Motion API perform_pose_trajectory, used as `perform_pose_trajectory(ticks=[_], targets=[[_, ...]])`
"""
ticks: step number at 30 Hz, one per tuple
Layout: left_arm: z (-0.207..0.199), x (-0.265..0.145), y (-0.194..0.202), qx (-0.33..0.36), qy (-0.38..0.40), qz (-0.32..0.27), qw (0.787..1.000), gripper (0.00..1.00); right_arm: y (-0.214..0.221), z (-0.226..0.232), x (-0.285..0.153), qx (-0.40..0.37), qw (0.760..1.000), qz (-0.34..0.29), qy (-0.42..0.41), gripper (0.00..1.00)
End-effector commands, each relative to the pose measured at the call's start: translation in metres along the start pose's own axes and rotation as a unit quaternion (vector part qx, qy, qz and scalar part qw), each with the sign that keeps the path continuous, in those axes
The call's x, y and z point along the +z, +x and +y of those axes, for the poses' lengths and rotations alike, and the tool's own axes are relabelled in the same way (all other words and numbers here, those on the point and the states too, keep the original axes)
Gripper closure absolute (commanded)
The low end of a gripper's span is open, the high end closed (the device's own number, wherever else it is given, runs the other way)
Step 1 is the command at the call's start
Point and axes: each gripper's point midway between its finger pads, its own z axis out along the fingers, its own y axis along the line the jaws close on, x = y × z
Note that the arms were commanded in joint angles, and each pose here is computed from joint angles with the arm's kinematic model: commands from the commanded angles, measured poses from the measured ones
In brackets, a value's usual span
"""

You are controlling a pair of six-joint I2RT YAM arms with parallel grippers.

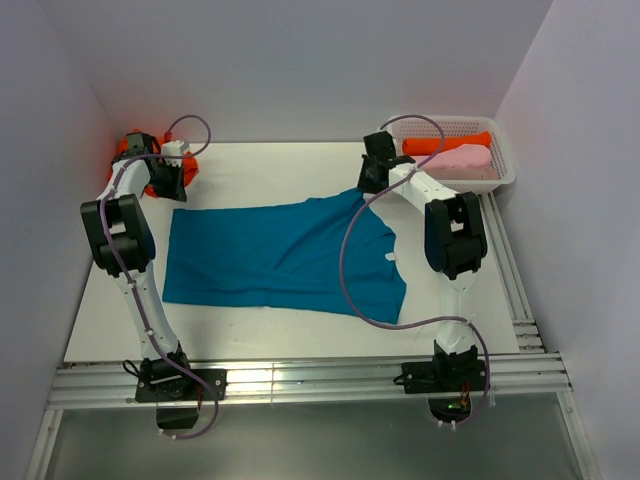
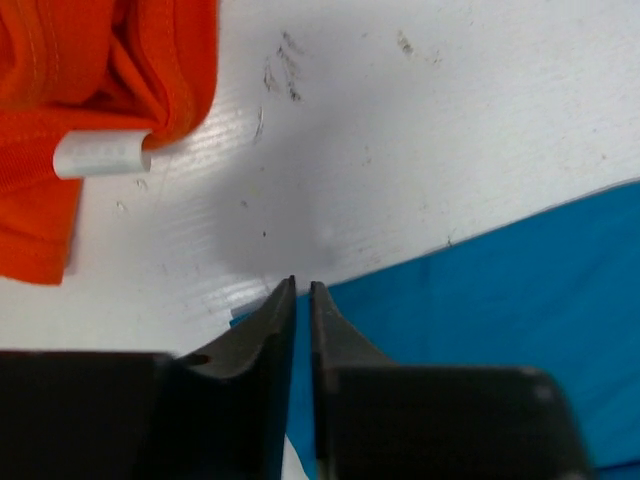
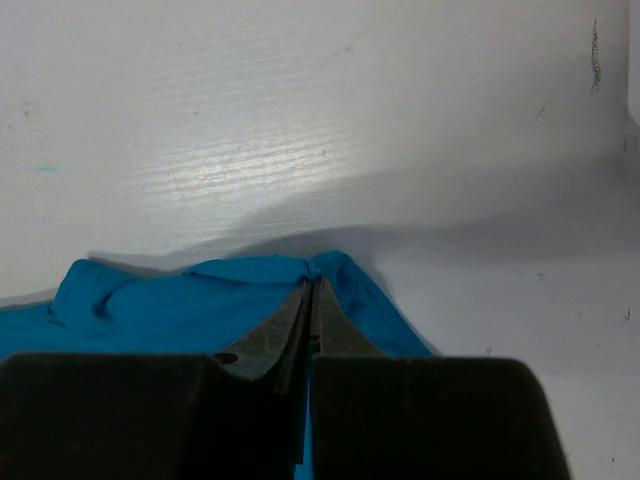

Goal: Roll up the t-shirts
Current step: Fold the tshirt

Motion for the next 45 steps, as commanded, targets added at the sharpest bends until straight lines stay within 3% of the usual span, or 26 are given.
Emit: perform_pose_trajectory(ticks=[1, 2, 7, 14, 21, 27, 30, 37, 45], targets=[[0.005, -0.011, -0.003, 0.005, -0.022, 0.013, 1.0, 0.81, -0.022, 0.001, -0.015, 0.012, 0.999, -0.036, 0.002, 1.0], [0.008, -0.011, 0.0, 0.001, -0.027, 0.017, 0.999, 0.72, -0.021, 0.001, -0.015, 0.012, 0.999, -0.036, 0.001, 1.0], [0.02, -0.017, 0.004, -0.016, -0.06, 0.01, 0.998, 0.56, -0.02, 0.003, -0.01, 0.013, 0.999, -0.033, -0.002, 1.0], [0.031, -0.024, 0.012, -0.021, -0.089, 0.024, 0.996, 0.51, -0.017, 0.001, -0.007, 0.013, 0.999, -0.031, -0.002, 1.0], [0.025, -0.027, 0.027, -0.024, -0.07, 0.039, 0.997, 0.5, -0.015, 0.001, -0.005, 0.015, 1.0, -0.027, -0.004, 1.0], [0.016, -0.019, 0.035, -0.03, -0.039, 0.055, 0.997, 0.55, -0.018, 0.001, -0.005, 0.016, 0.999, -0.027, -0.004, 1.0], [0.013, -0.016, 0.033, -0.032, -0.024, 0.057, 0.998, 0.63, -0.017, 0.001, -0.004, 0.014, 1.0, -0.026, -0.002, 1.0], [0.008, -0.007, 0.021, -0.034, 0.004, 0.044, 0.998, 1.0, -0.024, -0.004, -0.005, 0.015, 0.999, -0.029, 0.008, 1.0], [0.012, -0.022, -0.014, -0.011, -0.008, -0.027, 1.0, 1.0, -0.041, -0.011, -0.005, 0.02, 0.999, -0.038, 0.021, 1.0]])
